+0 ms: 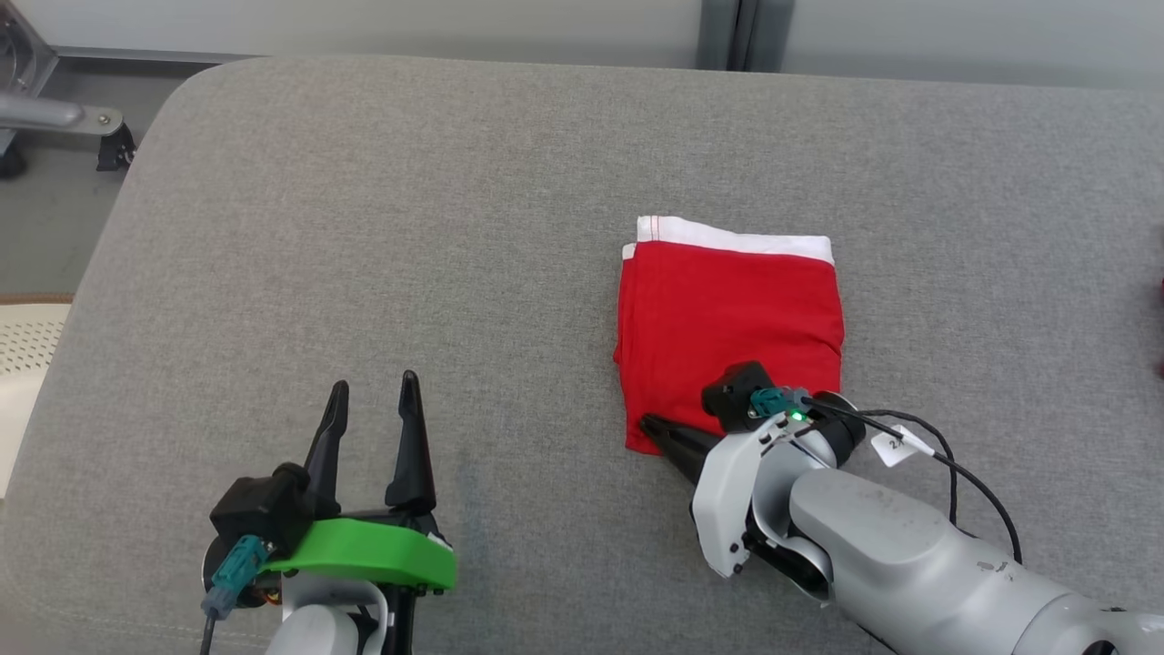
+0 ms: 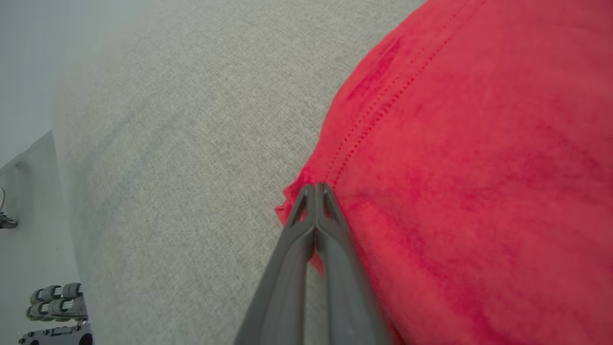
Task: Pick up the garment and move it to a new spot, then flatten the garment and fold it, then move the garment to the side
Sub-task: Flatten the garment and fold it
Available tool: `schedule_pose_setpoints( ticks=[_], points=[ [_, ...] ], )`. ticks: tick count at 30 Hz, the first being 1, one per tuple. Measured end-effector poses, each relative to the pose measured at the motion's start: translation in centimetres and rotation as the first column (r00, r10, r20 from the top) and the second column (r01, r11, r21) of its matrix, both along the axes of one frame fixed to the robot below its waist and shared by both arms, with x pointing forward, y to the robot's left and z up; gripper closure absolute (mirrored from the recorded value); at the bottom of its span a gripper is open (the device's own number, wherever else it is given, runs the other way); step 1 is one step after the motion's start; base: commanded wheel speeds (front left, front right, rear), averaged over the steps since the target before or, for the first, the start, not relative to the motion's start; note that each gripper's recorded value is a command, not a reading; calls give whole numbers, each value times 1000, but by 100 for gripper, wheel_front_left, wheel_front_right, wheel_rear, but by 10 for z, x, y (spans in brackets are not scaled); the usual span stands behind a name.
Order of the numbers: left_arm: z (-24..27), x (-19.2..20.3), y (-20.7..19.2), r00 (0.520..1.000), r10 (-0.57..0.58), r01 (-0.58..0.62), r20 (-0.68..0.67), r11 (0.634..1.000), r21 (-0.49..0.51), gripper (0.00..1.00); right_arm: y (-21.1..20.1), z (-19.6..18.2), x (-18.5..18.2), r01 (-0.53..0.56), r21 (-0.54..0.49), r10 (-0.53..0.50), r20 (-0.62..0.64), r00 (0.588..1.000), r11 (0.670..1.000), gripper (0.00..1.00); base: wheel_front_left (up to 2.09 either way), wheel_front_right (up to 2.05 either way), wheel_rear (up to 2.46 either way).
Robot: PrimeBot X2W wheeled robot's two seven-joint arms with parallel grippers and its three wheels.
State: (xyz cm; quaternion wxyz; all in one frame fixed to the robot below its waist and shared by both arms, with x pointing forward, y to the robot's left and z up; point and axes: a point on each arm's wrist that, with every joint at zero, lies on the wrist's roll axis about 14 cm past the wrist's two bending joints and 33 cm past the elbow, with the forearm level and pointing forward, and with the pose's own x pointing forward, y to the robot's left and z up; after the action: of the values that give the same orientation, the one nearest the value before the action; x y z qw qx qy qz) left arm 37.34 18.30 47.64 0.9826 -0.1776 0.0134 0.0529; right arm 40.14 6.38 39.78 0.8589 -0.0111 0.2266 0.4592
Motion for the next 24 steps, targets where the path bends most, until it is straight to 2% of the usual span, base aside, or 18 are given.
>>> schedule_pose_setpoints(
  ticks=[6, 12, 13, 16, 17, 18, 22, 24],
  points=[
    [1, 0, 3, 1000, 8, -8, 5, 1000, -1, 0, 2, -2, -5, 2, 9, -2, -9, 1000, 1000, 100, 0, 0, 0],
    [3, 3, -3, 1000, -9, 10, 13, 1000, -3, 0, -5, 18, 9, 40, 58, -43, 55, 998, 998, 100, 0, 0, 0],
    [4, 4, -5, 1000, -15, 15, 16, 1000, -4, 0, -7, 23, 13, 58, 76, -63, 63, 996, 995, 92, 0, 0, 0],
    [8, 7, -11, 999, -38, 38, 30, 999, -2, 0, -14, 45, 28, 111, 136, -124, 96, 988, 985, 55, 0, 0, 0],
    [9, 9, -13, 998, -47, 47, 36, 999, 0, 0, -18, 58, 37, 134, 171, -156, 120, 980, 976, 9, 0, 0, 0],
    [11, 10, -15, 998, -53, 53, 40, 999, 0, 0, -23, 68, 43, 151, 192, -180, 141, 974, 970, 0, 0, 0, 0],
    [16, 14, -25, 993, -96, 95, 63, 995, 8, 0, -57, 95, 62, 253, 259, -309, 208, 928, 932, 0, 0, 0, 0],
    [18, 16, -31, 990, -120, 119, 70, 993, 20, 0, -80, 104, 67, 315, 291, -386, 232, 893, 904, 0, 0, 0, 0]
  ],
)
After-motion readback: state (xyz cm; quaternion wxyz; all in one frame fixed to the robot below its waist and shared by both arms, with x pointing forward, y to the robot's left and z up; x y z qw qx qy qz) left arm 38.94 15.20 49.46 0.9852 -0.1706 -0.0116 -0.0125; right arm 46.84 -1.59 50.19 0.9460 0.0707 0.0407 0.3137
